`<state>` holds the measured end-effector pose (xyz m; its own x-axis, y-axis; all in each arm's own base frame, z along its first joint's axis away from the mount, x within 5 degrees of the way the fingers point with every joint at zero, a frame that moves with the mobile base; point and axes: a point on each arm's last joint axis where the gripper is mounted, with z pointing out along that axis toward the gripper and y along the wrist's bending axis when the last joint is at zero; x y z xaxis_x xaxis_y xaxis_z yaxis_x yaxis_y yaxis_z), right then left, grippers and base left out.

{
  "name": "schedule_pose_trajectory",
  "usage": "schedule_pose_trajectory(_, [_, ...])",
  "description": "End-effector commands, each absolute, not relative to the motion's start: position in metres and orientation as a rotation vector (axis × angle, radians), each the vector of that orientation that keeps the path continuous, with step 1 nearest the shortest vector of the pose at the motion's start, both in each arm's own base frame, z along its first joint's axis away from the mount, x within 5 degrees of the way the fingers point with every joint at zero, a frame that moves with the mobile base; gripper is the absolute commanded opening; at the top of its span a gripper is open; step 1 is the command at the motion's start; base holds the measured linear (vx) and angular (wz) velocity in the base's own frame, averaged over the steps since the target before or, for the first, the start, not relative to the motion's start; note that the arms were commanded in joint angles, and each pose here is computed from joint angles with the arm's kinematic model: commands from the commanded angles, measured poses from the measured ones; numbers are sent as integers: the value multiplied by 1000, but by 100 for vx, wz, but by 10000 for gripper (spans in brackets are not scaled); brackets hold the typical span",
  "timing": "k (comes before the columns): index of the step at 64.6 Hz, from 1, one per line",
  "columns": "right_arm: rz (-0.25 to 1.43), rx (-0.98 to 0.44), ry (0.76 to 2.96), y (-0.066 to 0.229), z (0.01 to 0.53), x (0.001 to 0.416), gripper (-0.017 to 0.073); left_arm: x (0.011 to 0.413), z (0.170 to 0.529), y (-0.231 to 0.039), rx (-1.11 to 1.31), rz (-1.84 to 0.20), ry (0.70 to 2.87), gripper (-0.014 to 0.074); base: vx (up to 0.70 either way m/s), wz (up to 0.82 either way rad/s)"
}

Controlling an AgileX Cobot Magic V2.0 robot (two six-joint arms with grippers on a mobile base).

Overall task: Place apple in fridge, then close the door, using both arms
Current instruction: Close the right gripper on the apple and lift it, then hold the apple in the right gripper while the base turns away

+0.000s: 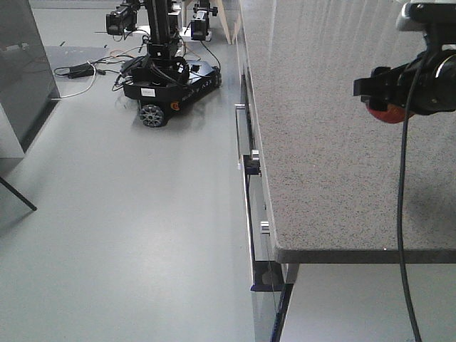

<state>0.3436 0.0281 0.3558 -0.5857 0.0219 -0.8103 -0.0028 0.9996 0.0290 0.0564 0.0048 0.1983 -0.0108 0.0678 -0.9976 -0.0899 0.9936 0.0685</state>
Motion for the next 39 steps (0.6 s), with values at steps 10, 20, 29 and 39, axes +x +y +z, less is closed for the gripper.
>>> schedule_pose_trajectory(10, [30, -3, 2052, 26, 389, 334, -8, 56, 196, 6, -31, 126, 1520, -5, 0, 0])
schedule_pose_trajectory(20, [30, -2, 2055, 26, 389, 334, -8, 56, 196, 6, -31, 126, 1520, -5, 0, 0])
schedule_pose_trajectory(29, [30, -2, 2055, 26, 389, 334, -8, 56, 196, 6, -31, 126, 1520, -5, 0, 0])
schedule_pose_trajectory(39, [30, -2, 2055, 26, 389, 334, -8, 56, 196, 6, -31, 126, 1520, -5, 0, 0])
